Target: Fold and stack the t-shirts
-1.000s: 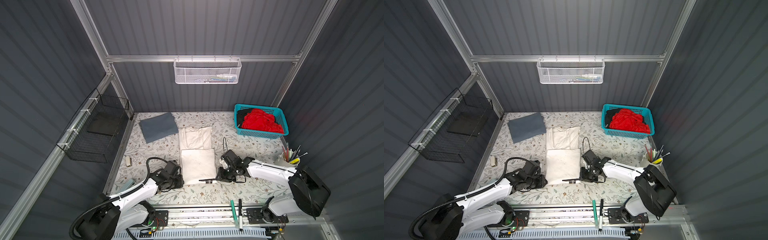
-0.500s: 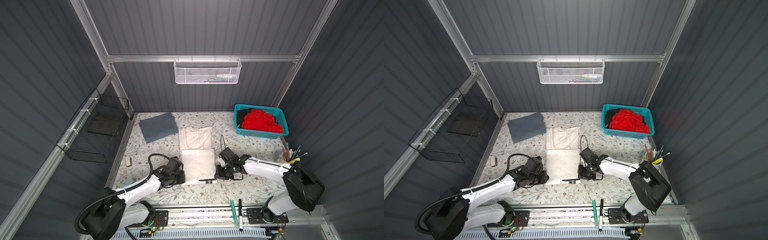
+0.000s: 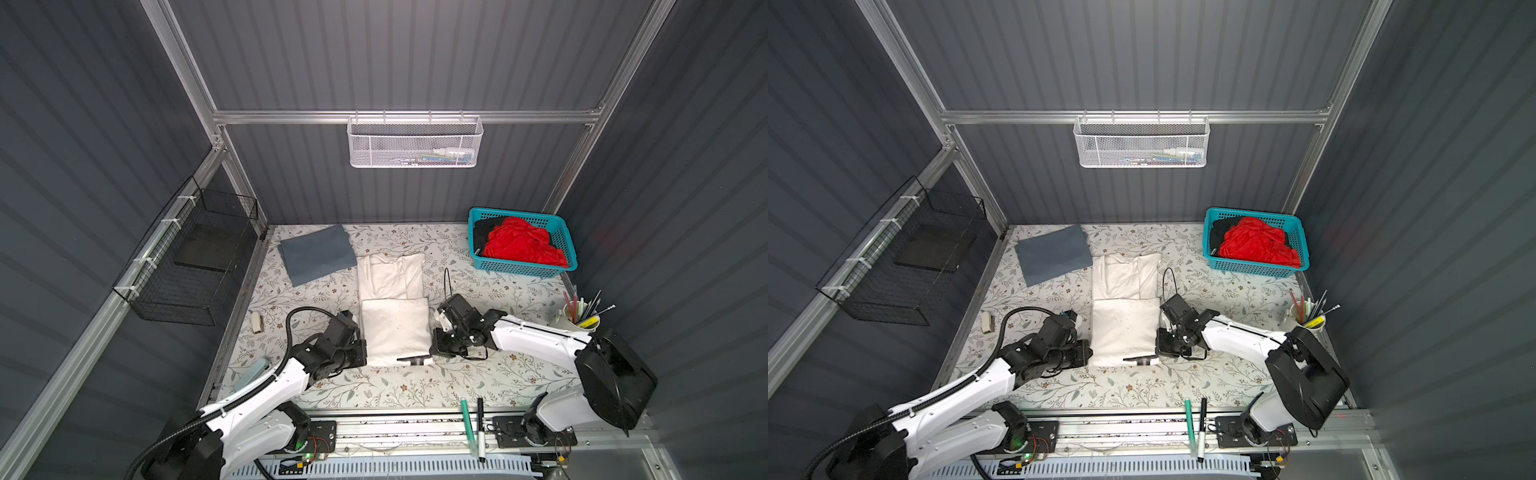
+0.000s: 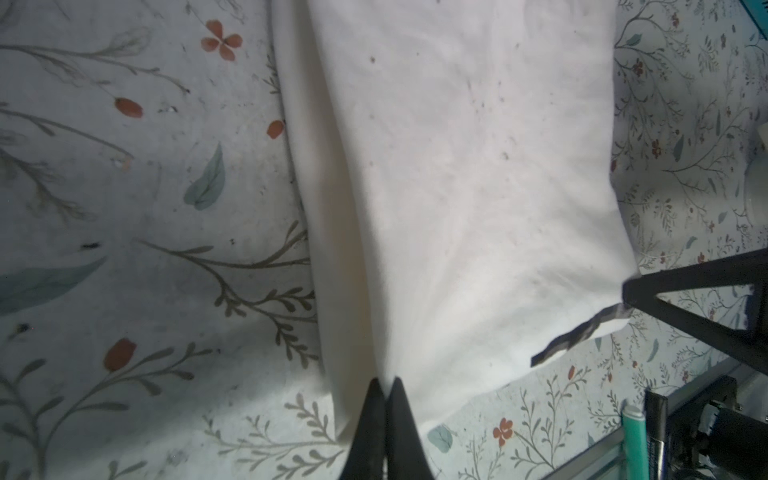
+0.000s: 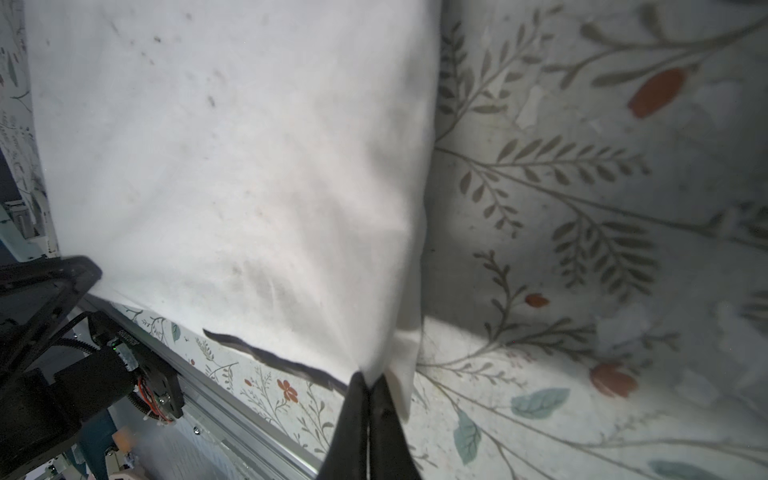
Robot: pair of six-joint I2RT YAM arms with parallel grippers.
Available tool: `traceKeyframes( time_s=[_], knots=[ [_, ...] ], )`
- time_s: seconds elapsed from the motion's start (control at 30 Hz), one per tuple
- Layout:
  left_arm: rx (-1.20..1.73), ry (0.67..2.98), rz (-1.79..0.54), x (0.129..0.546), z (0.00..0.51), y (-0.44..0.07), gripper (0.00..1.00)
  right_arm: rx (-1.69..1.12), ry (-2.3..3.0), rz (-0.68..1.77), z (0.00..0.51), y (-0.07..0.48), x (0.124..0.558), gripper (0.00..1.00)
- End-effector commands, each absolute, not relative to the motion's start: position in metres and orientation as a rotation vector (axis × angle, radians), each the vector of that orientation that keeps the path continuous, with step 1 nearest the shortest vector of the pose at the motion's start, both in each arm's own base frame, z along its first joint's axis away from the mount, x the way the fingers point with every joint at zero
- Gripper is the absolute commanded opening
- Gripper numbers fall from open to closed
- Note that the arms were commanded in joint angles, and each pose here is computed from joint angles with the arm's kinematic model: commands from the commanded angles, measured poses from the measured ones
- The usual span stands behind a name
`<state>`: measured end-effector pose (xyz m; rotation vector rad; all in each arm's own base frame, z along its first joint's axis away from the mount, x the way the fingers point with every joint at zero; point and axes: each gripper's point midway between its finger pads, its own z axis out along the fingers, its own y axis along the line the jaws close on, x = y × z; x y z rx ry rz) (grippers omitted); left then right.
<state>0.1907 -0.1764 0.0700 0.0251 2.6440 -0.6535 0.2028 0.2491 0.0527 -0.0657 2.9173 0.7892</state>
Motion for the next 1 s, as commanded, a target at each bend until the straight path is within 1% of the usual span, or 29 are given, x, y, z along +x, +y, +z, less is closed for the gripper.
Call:
traceKeyframes(
  time_s=[0.0, 0.13, 0.27, 0.3, 0.33, 0.37, 0.4, 0.43, 0.47, 0.5, 0.53, 0.63, 0.67, 0.7, 0.8, 0.87, 0.97],
  knots=[
    [0.095, 2.688, -0.632, 0.175, 0.071, -0.17, 0.0, -0.079, 2.934, 0.757, 0.05, 0.24, 0.194, 0.04],
    [0.098, 2.744, -0.613, 0.165, 0.061, -0.165, 0.02, -0.077, 2.953, 0.775, 0.048, 0.238, 0.186, 0.05],
    [0.056, 2.77, -0.597, 0.158, 0.052, -0.158, 0.01, -0.058, 2.984, 0.757, 0.039, 0.232, 0.175, 0.09],
    [0.044, 2.771, -0.593, 0.157, 0.049, -0.156, 0.03, -0.053, 2.992, 0.751, 0.036, 0.231, 0.174, 0.12],
    [0.038, 2.77, -0.593, 0.156, 0.048, -0.155, 0.06, -0.048, 3.001, 0.744, 0.034, 0.229, 0.173, 0.15],
    [0.022, 2.772, -0.585, 0.156, 0.046, -0.153, 0.13, -0.051, 3.003, 0.742, 0.033, 0.229, 0.172, 0.2],
    [-0.008, 2.78, -0.564, 0.156, 0.044, -0.15, 0.23, -0.051, 3.019, 0.728, 0.033, 0.227, 0.17, 0.23],
    [-0.022, 2.784, -0.546, 0.156, 0.043, -0.147, 0.3, -0.057, 3.025, 0.72, 0.034, 0.226, 0.168, 0.28],
    [-0.025, 2.781, -0.544, 0.156, 0.045, -0.147, 0.36, -0.061, 3.018, 0.702, 0.037, 0.225, 0.17, 0.31],
    [-0.033, 2.772, -0.542, 0.158, 0.047, -0.147, 0.39, -0.067, 3.004, 0.692, 0.042, 0.225, 0.173, 0.31],
    [-0.041, 2.761, -0.536, 0.16, 0.049, -0.146, 0.41, -0.076, 2.987, 0.691, 0.048, 0.226, 0.177, 0.31],
    [-0.078, 2.712, -0.471, 0.171, 0.062, -0.139, 0.4, -0.108, 2.938, 0.724, 0.069, 0.239, 0.19, 0.31],
    [-0.077, 2.68, -0.468, 0.176, 0.07, -0.139, 0.39, -0.123, 2.923, 0.749, 0.075, 0.246, 0.194, 0.31],
    [-0.075, 2.647, -0.489, 0.182, 0.077, -0.143, 0.35, -0.139, 2.907, 0.784, 0.081, 0.254, 0.198, 0.31],
    [-0.024, 2.583, -0.678, 0.192, 0.092, -0.173, 0.23, -0.194, 2.894, 0.904, 0.092, 0.281, 0.203, 0.29],
    [0.022, 2.589, -0.829, 0.191, 0.091, -0.197, 0.19, -0.211, 2.894, 0.97, 0.092, 0.295, 0.203, 0.28],
    [0.051, 2.627, -0.944, 0.188, 0.075, -0.216, 0.16, -0.234, 2.892, 1.079, 0.084, 0.315, 0.203, 0.27]
  ],
)
